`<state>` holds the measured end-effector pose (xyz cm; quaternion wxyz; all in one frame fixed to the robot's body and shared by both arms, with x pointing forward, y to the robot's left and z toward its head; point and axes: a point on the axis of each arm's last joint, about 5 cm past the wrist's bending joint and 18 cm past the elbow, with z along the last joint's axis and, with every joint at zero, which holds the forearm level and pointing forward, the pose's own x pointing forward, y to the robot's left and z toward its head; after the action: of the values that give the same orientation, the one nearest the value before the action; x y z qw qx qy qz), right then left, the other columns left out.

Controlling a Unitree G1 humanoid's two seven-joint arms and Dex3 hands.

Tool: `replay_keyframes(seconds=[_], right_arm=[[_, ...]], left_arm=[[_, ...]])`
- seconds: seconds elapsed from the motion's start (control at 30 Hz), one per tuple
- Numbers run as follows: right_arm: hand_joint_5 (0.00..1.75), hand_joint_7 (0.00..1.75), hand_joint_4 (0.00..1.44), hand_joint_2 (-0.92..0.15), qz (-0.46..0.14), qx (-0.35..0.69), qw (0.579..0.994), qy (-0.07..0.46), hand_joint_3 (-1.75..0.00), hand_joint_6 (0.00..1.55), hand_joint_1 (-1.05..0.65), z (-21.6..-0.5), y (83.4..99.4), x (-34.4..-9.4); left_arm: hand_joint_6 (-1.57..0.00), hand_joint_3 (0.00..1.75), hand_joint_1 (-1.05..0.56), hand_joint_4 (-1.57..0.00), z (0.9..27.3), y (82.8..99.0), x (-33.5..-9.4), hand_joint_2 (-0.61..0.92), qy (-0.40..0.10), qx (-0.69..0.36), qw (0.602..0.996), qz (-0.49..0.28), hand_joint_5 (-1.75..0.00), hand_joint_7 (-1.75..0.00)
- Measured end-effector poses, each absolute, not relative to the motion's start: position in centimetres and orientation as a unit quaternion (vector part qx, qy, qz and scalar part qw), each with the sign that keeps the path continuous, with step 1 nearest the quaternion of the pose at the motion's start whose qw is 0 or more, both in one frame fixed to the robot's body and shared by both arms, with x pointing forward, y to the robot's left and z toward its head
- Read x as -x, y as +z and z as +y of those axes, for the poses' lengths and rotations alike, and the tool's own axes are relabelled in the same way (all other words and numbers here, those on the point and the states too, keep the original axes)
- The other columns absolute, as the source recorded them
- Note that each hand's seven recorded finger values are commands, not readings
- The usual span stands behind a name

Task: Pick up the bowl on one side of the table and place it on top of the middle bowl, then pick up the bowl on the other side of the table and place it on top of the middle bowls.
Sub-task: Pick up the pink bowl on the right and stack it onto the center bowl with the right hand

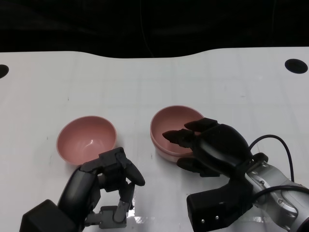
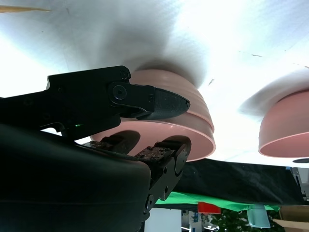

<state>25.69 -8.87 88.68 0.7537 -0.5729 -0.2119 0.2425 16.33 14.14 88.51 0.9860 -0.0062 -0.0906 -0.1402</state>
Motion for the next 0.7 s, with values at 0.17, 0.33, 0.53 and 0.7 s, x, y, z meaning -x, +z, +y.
replay_keyframes(seconds=[0.17, 0.33, 0.53, 0.7], right_arm=[[0.10, 0.00, 0.08, -0.92, -0.209, 0.545, 0.774, 0.245, -0.53, 0.13, -0.92, -9.0, 89.6, -24.6], [0.10, 0.00, 0.04, -0.92, -0.210, 0.537, 0.782, 0.237, -0.53, 0.11, -0.92, -9.7, 90.7, -24.2], [0.13, 0.00, 0.04, -0.92, -0.203, 0.529, 0.790, 0.235, -0.48, 0.11, -0.89, -10.0, 90.9, -23.9], [0.15, 0.00, 0.04, -0.92, -0.217, 0.505, 0.805, 0.224, -0.44, 0.11, -0.87, -10.5, 91.4, -23.2]], left_arm=[[-0.80, 1.32, -0.18, -0.85, 14.1, 88.4, -16.4, 0.41, -0.140, 0.006, 0.986, -0.089, -1.75, -1.43], [-0.81, 1.32, -0.18, -0.85, 14.2, 88.2, -16.4, 0.41, -0.140, 0.006, 0.986, -0.086, -1.75, -1.44], [-0.81, 1.33, -0.18, -0.86, 14.2, 88.1, -16.5, 0.40, -0.140, 0.006, 0.986, -0.086, -1.75, -1.44], [-0.81, 1.34, -0.18, -0.86, 14.3, 88.1, -16.5, 0.40, -0.138, 0.006, 0.987, -0.085, -1.75, -1.44]])
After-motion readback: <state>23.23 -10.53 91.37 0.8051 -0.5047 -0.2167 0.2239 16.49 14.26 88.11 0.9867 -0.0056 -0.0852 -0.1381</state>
